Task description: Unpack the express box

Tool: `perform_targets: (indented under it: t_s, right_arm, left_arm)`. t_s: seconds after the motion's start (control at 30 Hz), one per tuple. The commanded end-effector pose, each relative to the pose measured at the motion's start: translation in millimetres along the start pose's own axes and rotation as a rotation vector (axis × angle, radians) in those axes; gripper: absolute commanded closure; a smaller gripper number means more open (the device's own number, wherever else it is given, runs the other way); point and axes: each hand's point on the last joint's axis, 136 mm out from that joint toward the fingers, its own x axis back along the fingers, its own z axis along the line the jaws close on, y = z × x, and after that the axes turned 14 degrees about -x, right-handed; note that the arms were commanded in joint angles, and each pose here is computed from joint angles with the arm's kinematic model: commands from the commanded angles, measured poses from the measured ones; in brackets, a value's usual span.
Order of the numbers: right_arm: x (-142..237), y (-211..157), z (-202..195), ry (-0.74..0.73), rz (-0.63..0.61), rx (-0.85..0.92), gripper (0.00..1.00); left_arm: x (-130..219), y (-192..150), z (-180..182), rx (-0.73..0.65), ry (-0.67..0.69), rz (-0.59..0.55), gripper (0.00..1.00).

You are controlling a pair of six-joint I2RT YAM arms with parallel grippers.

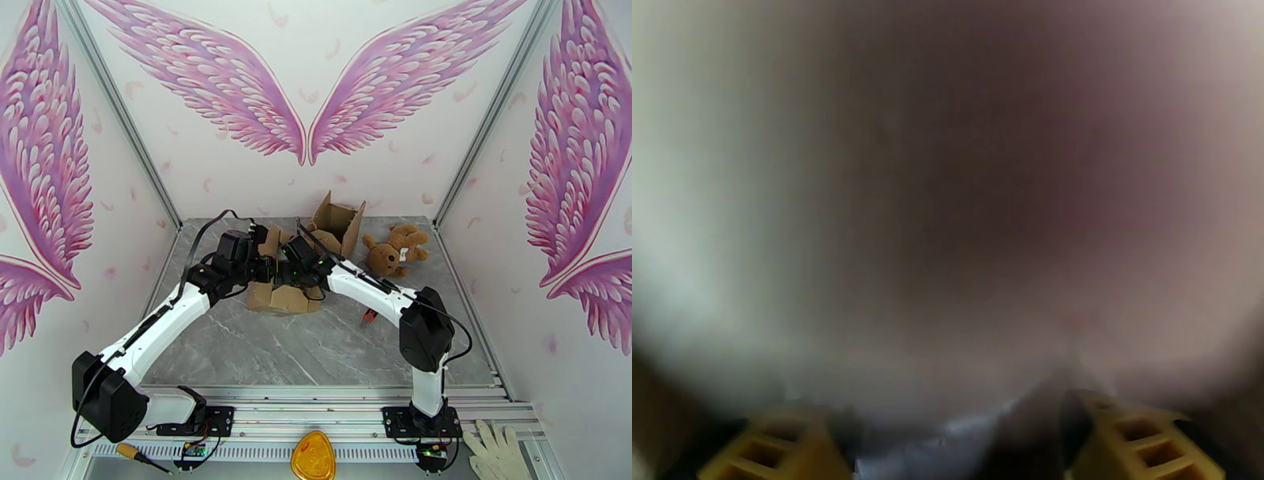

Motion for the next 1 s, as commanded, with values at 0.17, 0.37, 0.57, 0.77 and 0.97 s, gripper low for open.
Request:
perform_targets:
  t_s: [0.17,0.37,0.57,0.77,0.97]
  right_arm:
    - [-9,-21,18,0.095,0.062,0.063,0.87]
    - [42,4,27,0.080,-0.042,0.123,1.00]
    - [100,22,44,0.158,-0.153,0.166,1.00]
    - [155,41,60,0.266,-0.289,0.183,1.00]
    - [219,62,80,0.411,-0.462,0.176,1.00]
  left_arm:
    - [-9,-17,12,-0.020,0.013,0.030,1.00]
    - [6,-13,38,-0.015,0.128,0.052,1.00]
    - [20,-10,59,0.001,0.204,0.079,1.00]
    - [21,-18,79,0.047,0.234,0.132,1.00]
    - [15,-20,81,0.068,0.215,0.163,1.00]
